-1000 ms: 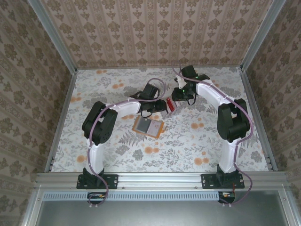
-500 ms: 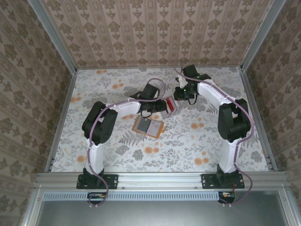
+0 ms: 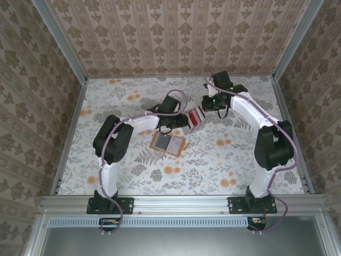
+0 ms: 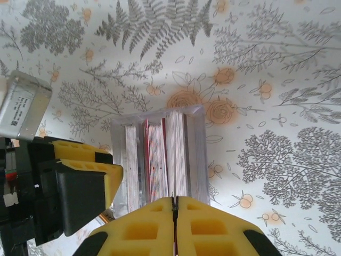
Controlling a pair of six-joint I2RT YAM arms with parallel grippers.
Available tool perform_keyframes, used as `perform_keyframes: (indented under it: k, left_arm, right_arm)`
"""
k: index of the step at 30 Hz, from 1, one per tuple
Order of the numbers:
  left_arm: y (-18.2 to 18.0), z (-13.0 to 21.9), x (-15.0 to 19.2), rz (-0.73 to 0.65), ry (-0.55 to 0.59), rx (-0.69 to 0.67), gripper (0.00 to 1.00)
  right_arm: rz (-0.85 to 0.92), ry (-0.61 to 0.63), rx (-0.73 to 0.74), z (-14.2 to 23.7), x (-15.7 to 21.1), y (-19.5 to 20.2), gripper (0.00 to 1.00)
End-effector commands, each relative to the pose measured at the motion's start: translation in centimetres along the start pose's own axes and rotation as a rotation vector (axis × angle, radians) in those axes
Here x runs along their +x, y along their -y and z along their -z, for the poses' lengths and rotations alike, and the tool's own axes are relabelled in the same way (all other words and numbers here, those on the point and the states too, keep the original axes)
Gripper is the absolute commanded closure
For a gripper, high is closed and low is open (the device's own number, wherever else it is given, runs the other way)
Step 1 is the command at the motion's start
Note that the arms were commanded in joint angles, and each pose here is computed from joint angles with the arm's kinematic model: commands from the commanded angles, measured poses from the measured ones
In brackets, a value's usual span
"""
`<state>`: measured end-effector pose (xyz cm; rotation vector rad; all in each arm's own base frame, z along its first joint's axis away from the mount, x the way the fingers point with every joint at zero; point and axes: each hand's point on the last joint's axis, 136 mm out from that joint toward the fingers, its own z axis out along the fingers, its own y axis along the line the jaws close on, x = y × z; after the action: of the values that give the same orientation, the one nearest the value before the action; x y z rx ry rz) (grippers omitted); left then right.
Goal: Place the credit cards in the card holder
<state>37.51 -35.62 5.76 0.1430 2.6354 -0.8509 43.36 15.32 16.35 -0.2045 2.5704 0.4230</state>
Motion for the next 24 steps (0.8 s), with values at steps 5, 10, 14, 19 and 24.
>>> perform_keyframes:
  k: [5,10,14,19,24]
  left_arm:
    - [-1.5,4.1,-1.8,-0.042,0.066,-0.064,0.65]
    - [-4.7,4.8,-1.3,-0.013,0.062,-0.115,0.65]
    - [-6.8,4.9,-0.6,0.007,0.046,-0.149,0.65]
    - [-8.7,4.2,0.7,0.025,0.010,-0.176,0.66]
    - [-10.2,4.5,2.1,0.031,-0.009,-0.215,0.68]
  right_arm:
    - [-0.032,0.142,-0.013,3.5,-0.4,-0.5,0.93]
    - [-0.046,0.169,-0.155,4.7,1.5,-2.9,0.93]
    - [-0.065,0.173,-0.255,5.3,3.2,-5.0,0.92]
    - [-0.173,0.130,-0.471,3.9,6.0,-9.0,0.92]
    - [-0.177,0.051,-0.467,0.5,10.1,-11.7,0.93]
